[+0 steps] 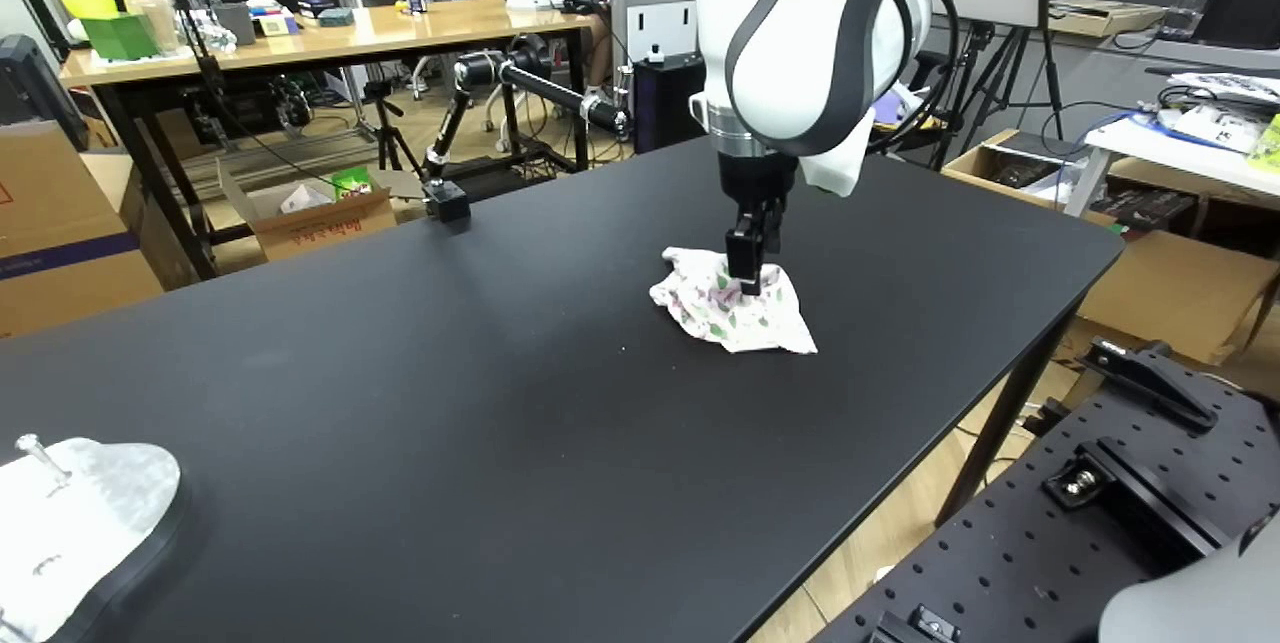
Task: Pick up the white towel from the table and put it on the black tripod
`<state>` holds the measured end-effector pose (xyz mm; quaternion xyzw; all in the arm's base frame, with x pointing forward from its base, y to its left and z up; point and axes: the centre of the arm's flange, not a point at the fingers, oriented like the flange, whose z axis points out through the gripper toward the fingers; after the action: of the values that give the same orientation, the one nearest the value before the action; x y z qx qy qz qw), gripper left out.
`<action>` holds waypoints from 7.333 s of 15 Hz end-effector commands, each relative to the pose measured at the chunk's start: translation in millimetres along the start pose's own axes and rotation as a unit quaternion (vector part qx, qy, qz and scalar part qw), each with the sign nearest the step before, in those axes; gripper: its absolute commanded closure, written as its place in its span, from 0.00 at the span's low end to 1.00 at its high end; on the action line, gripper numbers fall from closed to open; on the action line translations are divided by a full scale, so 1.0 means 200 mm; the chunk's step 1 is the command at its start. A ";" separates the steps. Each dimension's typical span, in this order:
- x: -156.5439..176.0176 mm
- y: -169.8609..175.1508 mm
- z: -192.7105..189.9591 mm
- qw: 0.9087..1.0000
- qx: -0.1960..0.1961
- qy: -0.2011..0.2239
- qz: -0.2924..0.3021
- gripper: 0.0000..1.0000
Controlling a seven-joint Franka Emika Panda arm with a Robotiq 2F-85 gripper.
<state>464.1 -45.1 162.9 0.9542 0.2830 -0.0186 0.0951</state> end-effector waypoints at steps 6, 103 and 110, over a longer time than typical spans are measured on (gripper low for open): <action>0.05 0.03 0.02 1.000 -0.004 0.014 0.000 0.82; 0.50 0.36 -1.35 0.973 0.111 0.004 0.201 0.99; 0.45 0.38 -1.34 0.976 0.112 -0.002 0.187 0.38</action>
<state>576.2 0.3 422.1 0.9949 0.0949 -0.0328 -0.0080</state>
